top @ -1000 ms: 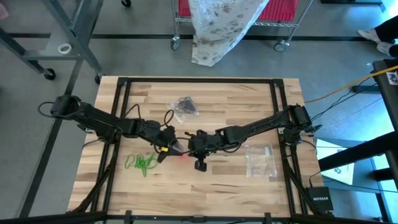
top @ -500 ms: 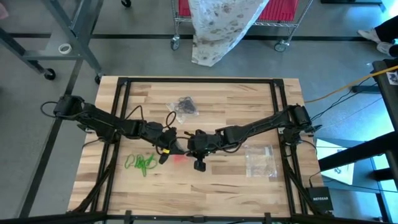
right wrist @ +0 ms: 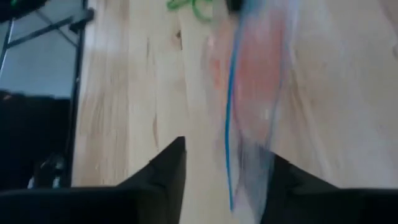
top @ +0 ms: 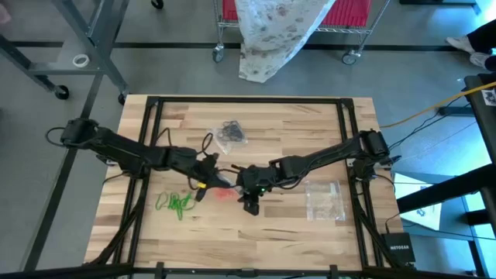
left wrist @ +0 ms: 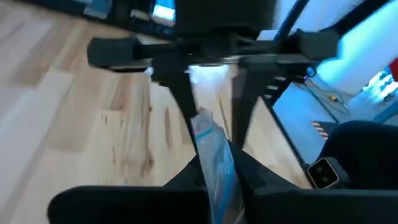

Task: Sort rubber bands
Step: Close the transparent zip bag

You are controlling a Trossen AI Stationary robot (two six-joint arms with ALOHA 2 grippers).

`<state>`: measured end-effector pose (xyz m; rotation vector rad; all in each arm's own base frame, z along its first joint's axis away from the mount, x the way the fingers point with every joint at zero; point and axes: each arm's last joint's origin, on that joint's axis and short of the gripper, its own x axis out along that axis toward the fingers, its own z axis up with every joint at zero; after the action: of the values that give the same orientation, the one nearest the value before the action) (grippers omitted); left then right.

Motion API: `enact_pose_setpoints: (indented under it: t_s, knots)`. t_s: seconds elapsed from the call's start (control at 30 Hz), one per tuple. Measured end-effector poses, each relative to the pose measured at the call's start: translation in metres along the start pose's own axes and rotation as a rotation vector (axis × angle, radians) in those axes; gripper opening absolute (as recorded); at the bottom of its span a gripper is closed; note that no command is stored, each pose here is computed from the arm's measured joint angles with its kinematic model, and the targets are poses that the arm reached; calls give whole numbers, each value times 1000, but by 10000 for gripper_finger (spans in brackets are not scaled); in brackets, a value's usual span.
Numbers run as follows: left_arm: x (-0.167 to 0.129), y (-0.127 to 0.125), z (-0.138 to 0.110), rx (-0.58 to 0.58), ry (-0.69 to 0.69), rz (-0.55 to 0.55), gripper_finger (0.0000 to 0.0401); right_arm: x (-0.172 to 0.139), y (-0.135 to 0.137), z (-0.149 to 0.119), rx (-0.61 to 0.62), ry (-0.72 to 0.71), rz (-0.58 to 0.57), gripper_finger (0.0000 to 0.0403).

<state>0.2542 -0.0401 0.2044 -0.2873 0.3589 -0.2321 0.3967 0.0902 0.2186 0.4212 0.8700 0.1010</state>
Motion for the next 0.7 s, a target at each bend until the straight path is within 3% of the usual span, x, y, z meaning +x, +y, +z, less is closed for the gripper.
enact_pose_setpoints:
  t_s: [0.13,0.3,0.43,0.7]
  knots:
    - [-11,-12,7,140,-26,-39,2,-25,13,1,-61,-16,0,159]
    - [-21,-27,11,388,-70,-78,1,-58,38,-3,-177,-106,-59,163]
    - [-22,-34,10,614,-86,-12,0,-71,54,-8,-277,-196,-162,163]
    - [-23,-40,9,1026,-75,140,0,-69,65,-18,-438,-287,-445,163]
